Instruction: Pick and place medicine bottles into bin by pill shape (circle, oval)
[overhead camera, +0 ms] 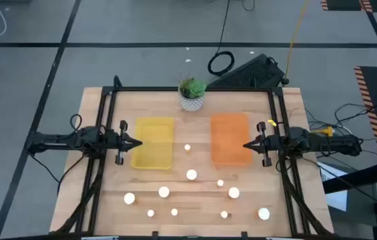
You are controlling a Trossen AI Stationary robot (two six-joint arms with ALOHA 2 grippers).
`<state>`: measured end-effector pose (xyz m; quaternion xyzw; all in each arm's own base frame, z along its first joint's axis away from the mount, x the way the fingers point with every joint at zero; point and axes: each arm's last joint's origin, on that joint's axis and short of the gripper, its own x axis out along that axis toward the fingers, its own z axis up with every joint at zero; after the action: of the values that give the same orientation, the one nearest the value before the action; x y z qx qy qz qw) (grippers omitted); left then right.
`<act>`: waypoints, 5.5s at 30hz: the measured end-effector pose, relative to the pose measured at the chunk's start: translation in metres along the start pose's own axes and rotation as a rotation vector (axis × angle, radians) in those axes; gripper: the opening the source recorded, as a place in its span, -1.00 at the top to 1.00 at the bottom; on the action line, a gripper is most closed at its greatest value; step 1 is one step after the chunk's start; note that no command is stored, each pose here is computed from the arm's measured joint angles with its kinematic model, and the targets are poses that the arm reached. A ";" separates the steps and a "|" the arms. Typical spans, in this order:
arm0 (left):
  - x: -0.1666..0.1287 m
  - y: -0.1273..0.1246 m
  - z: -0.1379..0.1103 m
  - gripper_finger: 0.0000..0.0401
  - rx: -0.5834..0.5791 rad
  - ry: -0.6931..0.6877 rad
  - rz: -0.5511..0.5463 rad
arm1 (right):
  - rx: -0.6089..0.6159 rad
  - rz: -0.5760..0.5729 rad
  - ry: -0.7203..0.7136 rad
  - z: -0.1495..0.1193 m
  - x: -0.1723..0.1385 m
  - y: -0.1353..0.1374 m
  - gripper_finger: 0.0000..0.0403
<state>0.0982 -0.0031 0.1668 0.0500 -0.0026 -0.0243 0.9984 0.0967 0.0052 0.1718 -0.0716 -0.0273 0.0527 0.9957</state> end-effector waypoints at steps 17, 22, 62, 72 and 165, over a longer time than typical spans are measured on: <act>0.000 0.000 0.000 0.89 0.000 0.000 0.000 | 0.000 0.001 0.000 0.000 0.000 0.000 1.00; 0.000 0.000 0.000 0.89 0.000 0.000 0.000 | 0.000 0.000 0.000 0.000 0.000 0.000 1.00; 0.000 0.000 0.000 0.89 0.000 0.000 0.000 | 0.000 0.000 0.000 0.000 0.000 0.000 1.00; 0.000 0.000 0.000 0.89 0.000 0.000 0.000 | 0.000 0.000 0.000 0.000 0.000 0.000 1.00; -0.013 0.004 0.056 0.90 -0.179 -0.088 -0.022 | 0.000 0.000 -0.001 0.000 0.000 0.000 1.00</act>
<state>0.0848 -0.0037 0.2233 -0.0406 -0.0437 -0.0374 0.9975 0.0966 0.0052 0.1719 -0.0716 -0.0277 0.0527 0.9957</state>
